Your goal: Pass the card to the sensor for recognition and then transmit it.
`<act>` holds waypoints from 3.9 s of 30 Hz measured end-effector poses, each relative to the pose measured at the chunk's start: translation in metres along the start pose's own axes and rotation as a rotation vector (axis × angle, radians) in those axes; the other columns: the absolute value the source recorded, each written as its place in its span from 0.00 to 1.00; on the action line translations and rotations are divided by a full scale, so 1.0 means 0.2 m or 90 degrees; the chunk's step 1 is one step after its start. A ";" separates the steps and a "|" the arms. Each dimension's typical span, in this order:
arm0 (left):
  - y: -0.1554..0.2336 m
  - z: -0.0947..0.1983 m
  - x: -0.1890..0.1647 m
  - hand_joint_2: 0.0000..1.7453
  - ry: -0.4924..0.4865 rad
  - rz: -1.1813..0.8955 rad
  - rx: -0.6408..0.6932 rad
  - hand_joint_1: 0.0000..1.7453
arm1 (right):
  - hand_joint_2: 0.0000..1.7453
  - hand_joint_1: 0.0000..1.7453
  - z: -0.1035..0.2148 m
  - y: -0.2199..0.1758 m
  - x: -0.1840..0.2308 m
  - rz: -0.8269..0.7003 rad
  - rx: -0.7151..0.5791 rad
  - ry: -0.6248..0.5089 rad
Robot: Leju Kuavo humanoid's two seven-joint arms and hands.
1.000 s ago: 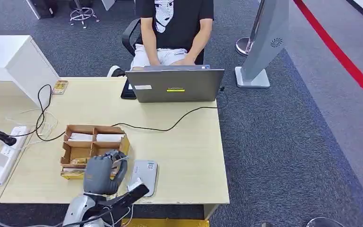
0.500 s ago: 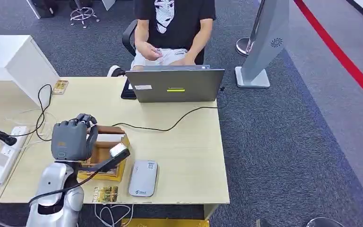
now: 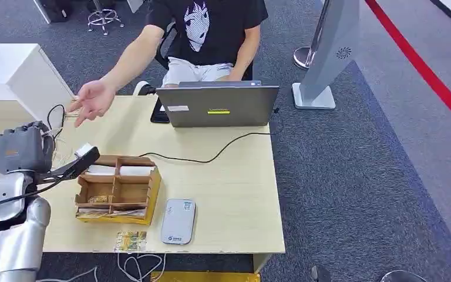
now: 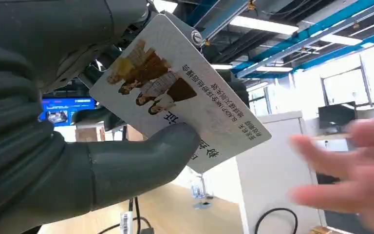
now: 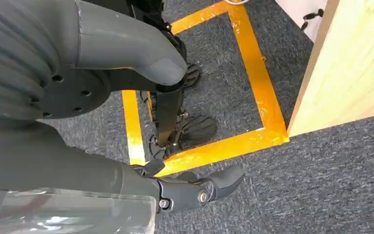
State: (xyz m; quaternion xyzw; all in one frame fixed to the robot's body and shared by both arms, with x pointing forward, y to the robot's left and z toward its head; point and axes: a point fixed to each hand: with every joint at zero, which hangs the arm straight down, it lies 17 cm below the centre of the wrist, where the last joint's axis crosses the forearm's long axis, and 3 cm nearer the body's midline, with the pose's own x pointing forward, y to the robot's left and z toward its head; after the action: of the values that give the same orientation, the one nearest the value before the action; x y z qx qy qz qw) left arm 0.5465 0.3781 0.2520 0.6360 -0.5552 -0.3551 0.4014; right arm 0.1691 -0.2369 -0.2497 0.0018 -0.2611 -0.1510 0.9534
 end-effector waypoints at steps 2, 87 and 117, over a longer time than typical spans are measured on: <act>-0.02 -0.01 -0.05 1.00 0.013 -0.005 -0.013 1.00 | 1.00 0.00 0.00 0.01 0.00 0.003 0.004 -0.001; -0.42 1.31 0.56 1.00 -0.233 0.082 -0.166 0.00 | 1.00 0.00 0.03 -0.16 -0.10 -0.146 -0.090 0.006; -0.39 1.15 0.43 1.00 -0.212 0.040 -0.123 0.00 | 1.00 0.00 0.03 -0.16 -0.09 -0.142 -0.085 0.002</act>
State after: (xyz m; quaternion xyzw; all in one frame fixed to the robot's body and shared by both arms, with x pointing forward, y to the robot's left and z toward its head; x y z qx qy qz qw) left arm 0.3841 0.2701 0.0840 0.5091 -0.5970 -0.4945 0.3741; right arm 0.1422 -0.2615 -0.2556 -0.0322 -0.2476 -0.2730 0.9290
